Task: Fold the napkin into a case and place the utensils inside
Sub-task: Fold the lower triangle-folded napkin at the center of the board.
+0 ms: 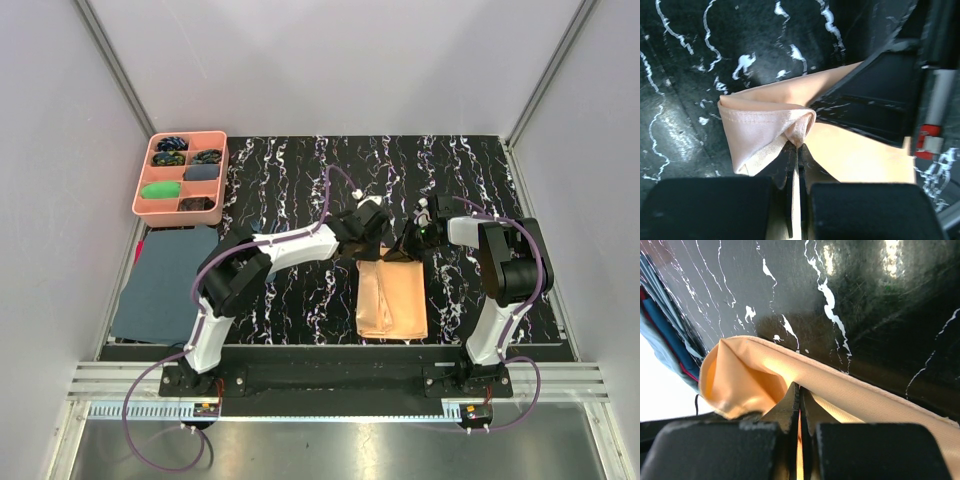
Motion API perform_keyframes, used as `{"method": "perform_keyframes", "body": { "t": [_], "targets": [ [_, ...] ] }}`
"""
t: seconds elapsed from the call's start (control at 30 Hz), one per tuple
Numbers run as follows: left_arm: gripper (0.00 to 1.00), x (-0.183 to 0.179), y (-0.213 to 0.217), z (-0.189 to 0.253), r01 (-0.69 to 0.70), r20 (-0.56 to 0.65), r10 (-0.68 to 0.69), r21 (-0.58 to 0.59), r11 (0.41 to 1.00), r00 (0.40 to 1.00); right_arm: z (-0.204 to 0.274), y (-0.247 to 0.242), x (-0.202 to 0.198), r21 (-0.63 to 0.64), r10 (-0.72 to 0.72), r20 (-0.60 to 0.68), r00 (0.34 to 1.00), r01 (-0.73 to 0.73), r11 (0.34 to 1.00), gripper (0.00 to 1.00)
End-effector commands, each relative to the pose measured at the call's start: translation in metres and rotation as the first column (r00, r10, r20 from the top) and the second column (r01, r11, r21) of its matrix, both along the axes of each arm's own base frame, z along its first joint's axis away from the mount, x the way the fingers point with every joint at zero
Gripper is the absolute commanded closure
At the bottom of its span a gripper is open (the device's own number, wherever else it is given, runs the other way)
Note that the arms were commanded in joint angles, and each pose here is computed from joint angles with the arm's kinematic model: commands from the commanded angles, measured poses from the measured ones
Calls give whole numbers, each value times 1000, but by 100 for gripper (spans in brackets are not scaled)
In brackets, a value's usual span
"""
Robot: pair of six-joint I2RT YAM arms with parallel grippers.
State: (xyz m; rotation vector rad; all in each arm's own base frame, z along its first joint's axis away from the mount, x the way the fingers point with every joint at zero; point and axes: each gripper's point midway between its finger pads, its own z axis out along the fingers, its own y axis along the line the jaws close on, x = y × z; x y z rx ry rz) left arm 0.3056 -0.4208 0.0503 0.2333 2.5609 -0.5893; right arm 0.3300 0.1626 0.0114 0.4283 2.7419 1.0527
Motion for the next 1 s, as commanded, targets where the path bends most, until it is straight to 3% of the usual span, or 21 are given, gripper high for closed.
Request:
{"method": "perform_keyframes", "body": {
  "t": [0.0,0.7,0.97],
  "targets": [
    [100,11,-25,38,12,29,-9,-119,993,1000,-18,-7,-4,-53,-9,-12,1000,8,999,100],
    [100,7,-33,2,40,-38,-43,-89,995,998,-7,-7,0,-55,-13,15,1000,13,998,99],
    [100,11,-34,-4,26,-44,-30,-78,997,999,28,-32,-3,-202,-57,58,997,68,977,70]
  ]
}}
